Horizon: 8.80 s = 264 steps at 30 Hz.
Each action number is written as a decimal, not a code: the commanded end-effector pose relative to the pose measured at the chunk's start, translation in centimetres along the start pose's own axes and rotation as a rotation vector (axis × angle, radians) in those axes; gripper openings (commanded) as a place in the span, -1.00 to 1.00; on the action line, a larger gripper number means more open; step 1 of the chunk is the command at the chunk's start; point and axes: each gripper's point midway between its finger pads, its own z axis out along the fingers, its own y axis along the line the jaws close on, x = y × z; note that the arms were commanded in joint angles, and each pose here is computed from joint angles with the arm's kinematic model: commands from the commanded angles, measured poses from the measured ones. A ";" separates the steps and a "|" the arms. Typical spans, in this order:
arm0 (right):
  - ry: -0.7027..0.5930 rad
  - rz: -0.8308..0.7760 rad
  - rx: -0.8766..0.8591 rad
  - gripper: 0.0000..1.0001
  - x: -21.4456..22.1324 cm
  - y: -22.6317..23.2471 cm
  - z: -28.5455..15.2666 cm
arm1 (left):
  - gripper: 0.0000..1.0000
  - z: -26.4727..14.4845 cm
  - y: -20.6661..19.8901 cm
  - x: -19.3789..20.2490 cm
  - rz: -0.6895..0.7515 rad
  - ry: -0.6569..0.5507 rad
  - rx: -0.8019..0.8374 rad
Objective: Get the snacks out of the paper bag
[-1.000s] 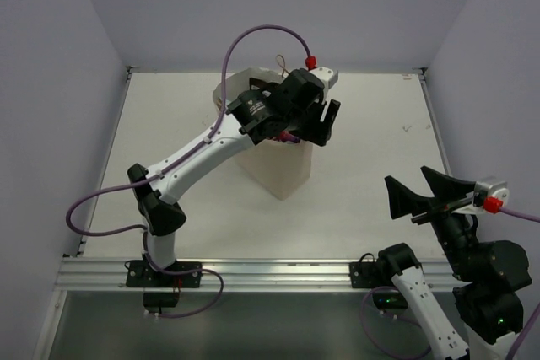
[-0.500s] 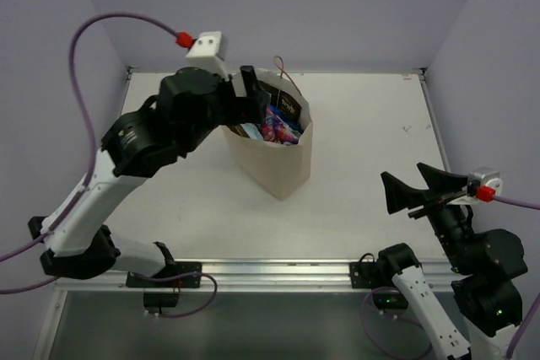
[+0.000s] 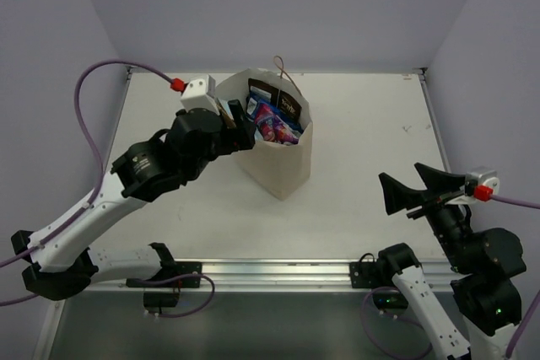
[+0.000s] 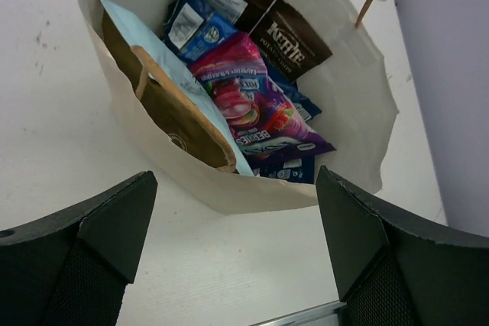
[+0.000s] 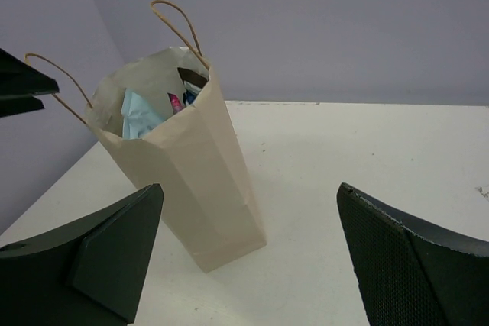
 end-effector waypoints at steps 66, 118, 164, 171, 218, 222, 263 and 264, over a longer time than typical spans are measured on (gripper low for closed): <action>0.011 -0.002 -0.038 0.98 1.0 0.4 0.5 | 0.35 10.0 9.9 -3.2 -0.002 0.006 -0.109; 0.310 0.059 -0.318 0.98 -1.0 7.1 9.1 | -1.00 8.8 6.3 -6.0 0.772 -0.093 0.171; 0.766 0.561 0.039 0.64 25.5 19.0 21.6 | -1.00 7.9 5.0 1.2 0.581 0.085 0.141; 0.765 0.591 0.038 0.50 25.9 19.8 22.7 | -1.00 8.1 5.0 1.5 0.540 0.094 0.133; 0.233 0.298 0.136 -1.00 3.7 -0.5 17.0 | -1.00 7.5 8.1 0.6 0.582 0.096 -0.039; 0.222 0.290 0.009 -1.00 7.3 0.0 21.2 | -1.00 7.6 8.0 0.4 0.608 0.107 -0.040; 0.476 0.295 -0.142 0.75 10.2 16.5 19.9 | -1.00 7.2 8.3 -0.9 0.706 0.066 -0.076; 0.489 0.321 -0.155 0.75 10.6 17.7 19.8 | -1.00 6.9 8.1 -1.3 0.697 0.048 -0.075</action>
